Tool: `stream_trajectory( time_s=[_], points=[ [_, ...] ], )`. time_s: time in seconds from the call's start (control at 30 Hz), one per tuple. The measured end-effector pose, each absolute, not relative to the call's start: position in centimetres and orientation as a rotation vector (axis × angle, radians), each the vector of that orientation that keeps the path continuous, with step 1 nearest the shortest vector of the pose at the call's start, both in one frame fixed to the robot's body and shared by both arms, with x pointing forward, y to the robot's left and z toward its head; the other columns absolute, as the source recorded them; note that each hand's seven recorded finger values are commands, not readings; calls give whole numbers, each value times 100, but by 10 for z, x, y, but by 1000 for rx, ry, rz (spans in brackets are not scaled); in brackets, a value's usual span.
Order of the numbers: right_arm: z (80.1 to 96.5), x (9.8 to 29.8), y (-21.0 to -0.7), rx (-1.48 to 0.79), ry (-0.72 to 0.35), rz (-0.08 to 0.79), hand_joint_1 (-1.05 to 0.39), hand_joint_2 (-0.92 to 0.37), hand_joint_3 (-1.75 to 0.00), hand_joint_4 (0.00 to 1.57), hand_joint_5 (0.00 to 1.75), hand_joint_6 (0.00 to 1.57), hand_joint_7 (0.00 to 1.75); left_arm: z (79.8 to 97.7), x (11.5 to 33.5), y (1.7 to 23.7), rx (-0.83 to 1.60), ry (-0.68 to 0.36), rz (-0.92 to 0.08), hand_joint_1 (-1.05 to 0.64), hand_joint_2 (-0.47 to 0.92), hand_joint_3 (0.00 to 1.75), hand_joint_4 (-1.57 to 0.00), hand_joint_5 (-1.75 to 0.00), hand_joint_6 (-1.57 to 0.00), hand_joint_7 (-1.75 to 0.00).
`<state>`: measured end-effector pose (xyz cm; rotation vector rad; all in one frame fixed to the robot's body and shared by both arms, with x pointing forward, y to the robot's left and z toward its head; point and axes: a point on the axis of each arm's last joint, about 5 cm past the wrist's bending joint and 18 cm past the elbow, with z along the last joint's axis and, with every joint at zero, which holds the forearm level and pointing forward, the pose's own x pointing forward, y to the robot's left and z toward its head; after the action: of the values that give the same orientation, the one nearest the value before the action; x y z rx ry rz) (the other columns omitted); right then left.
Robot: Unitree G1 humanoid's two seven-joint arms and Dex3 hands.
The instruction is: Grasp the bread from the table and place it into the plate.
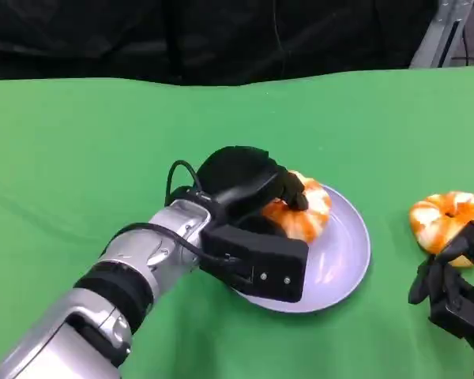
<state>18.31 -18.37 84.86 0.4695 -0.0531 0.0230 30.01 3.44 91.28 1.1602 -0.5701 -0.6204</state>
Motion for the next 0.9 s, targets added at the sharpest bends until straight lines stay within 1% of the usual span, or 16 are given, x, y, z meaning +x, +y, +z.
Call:
stream_trajectory(
  time_s=[0.03, 0.07, 0.1, 0.13, 0.17, 0.2, 0.23, 0.27, 0.3, 0.37, 0.4, 0.43, 0.5, 0.6, 0.7, 0.9],
  points=[
    [849, 183, -184, 470, -53, 23, -3, -41, -145, 93, 175, 77, 166, 912, 300, 35, 1157, -573, -622, -15, 92, 20, -80, -130, -126, -7],
    [849, 183, -184, 470, -54, 23, -4, -41, -145, 93, 175, 77, 166, 912, 300, 35, 1152, -577, -624, -21, 92, 19, -80, -113, -123, -5],
    [849, 183, -184, 470, -54, 22, -4, -41, -144, 93, 175, 77, 166, 912, 300, 35, 1152, -579, -626, -27, 92, 20, -83, -78, -116, -2],
    [849, 183, -183, 470, -55, 22, -4, -41, -144, 93, 175, 77, 166, 912, 299, 35, 1155, -581, -627, -29, 92, 20, -86, -62, -114, -1],
    [849, 183, -183, 470, -55, 23, -4, -41, -144, 93, 175, 77, 166, 911, 299, 35, 1160, -582, -627, -34, 92, 23, -72, -33, -99, -1],
    [849, 183, -183, 470, -55, 23, -4, -41, -144, 93, 175, 77, 166, 911, 299, 36, 1164, -582, -627, -36, 92, 24, -64, -20, -90, 0],
    [849, 183, -183, 470, -55, 23, -4, -41, -144, 93, 175, 77, 166, 911, 300, 36, 1167, -580, -627, -38, 92, 24, -59, -14, -86, 0],
    [849, 183, -183, 470, -55, 23, -4, -42, -144, 93, 175, 77, 166, 911, 300, 36, 1171, -578, -630, -43, 92, 24, -51, -7, -77, 0],
    [849, 183, -183, 470, -55, 23, -4, -41, -144, 93, 175, 77, 166, 911, 299, 36, 1175, -574, -635, -53, 92, 25, -41, -3, -68, 0],
    [849, 183, -183, 469, -56, 22, -4, -41, -144, 93, 175, 77, 166, 909, 299, 36, 1184, -571, -642, -58, 92, 26, -35, -1, -63, 0],
    [849, 183, -184, 469, -56, 22, -4, -41, -143, 93, 175, 77, 166, 909, 299, 37, 1191, -572, -646, -64, 92, 29, -30, 0, -59, 0],
    [849, 183, -184, 469, -56, 22, -4, -41, -143, 93, 175, 77, 166, 909, 299, 37, 1196, -573, -649, -76, 92, 37, -19, 0, -52, 0],
    [849, 183, -184, 469, -56, 22, -5, -41, -143, 93, 175, 77, 165, 908, 299, 38, 1210, -570, -661, -89, 92, 46, -7, 0, -43, 0],
    [849, 183, -184, 469, -56, 22, -5, -42, -143, 93, 175, 77, 165, 906, 298, 40, 1228, -552, -680, -96, 92, 53, -1, 0, -36, 0],
    [849, 183, -184, 469, -57, 22, -5, -42, -142, 93, 175, 77, 165, 905, 299, 43, 1253, -517, -701, -101, 92, 59, 0, 0, -31, 0],
    [849, 183, -184, 469, -57, 22, -5, -43, -141, 93, 175, 76, 165, 907, 301, 45, 1281, -487, -721, -105, 92, 62, 0, 0, -30, -1]
  ],
)
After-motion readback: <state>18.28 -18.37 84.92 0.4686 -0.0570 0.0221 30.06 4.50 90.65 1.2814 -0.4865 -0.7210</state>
